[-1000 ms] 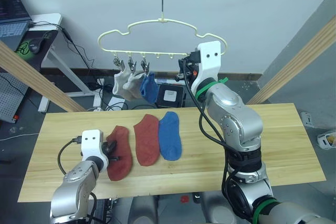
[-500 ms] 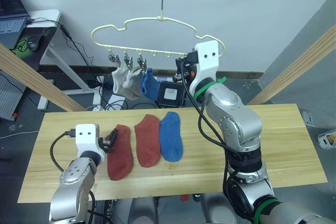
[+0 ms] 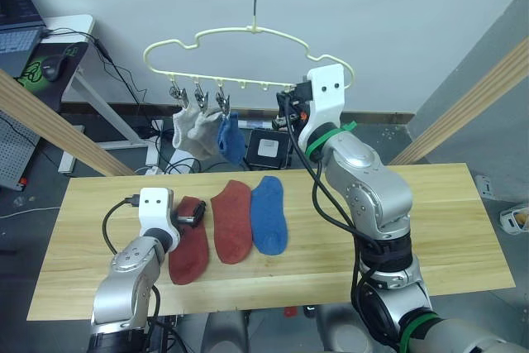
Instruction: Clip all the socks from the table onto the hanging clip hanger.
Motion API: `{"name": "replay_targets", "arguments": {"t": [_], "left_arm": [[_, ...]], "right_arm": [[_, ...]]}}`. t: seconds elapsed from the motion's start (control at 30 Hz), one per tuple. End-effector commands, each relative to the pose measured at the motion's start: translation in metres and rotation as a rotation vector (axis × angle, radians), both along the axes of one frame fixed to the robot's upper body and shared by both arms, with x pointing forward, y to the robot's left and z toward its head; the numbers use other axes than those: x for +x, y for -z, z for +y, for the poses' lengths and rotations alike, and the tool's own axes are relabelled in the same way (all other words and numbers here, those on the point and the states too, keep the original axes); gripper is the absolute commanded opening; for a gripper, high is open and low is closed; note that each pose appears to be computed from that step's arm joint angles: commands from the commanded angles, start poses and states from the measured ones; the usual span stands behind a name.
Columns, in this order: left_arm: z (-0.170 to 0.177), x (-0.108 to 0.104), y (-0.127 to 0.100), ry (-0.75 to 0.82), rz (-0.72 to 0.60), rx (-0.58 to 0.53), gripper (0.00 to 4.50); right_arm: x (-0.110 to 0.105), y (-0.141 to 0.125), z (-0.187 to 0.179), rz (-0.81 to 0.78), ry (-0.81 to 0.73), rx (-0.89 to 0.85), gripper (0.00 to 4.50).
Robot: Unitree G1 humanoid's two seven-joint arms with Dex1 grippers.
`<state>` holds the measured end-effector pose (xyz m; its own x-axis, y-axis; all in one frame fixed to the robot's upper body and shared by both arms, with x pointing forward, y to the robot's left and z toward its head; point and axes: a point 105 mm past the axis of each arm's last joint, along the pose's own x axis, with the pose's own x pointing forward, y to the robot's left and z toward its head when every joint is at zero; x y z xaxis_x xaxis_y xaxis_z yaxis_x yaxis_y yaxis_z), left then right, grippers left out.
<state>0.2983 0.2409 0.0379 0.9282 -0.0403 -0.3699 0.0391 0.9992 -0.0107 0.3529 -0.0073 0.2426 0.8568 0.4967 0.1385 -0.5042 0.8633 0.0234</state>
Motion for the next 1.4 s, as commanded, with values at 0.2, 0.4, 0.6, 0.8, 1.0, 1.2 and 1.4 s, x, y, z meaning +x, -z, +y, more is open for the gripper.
{"name": "replay_targets", "arguments": {"t": [0.2, 0.4, 0.6, 0.8, 1.0, 1.2, 1.4], "left_arm": [[0.001, -0.004, 0.014, 0.017, 0.084, -0.006, 3.89], [0.001, -0.009, 0.015, 0.010, 0.097, -0.014, 2.32], [0.000, -0.014, 0.013, 0.004, 0.082, -0.026, 0.79], [-0.019, -0.007, -0.027, 0.109, -0.090, -0.060, 0.01], [-0.062, 0.001, -0.093, 0.377, -0.375, -0.015, 0.01], [-0.105, -0.005, -0.121, 0.609, -0.544, 0.110, 0.01], [-0.132, -0.003, -0.126, 0.696, -0.708, 0.302, 0.01]], "right_arm": [[-0.001, 0.003, 0.001, 0.011, -0.003, 0.001, 0.00], [-0.001, 0.002, 0.001, 0.008, -0.002, 0.005, 0.00], [-0.001, 0.001, 0.002, 0.007, -0.005, 0.007, 0.00], [0.000, 0.000, 0.002, 0.005, -0.004, 0.011, 0.00], [0.000, -0.006, 0.000, -0.006, -0.003, 0.027, 0.00], [-0.001, -0.014, -0.003, -0.014, 0.003, 0.043, 0.00], [-0.004, -0.022, -0.004, -0.015, -0.006, 0.066, 0.00]]}}
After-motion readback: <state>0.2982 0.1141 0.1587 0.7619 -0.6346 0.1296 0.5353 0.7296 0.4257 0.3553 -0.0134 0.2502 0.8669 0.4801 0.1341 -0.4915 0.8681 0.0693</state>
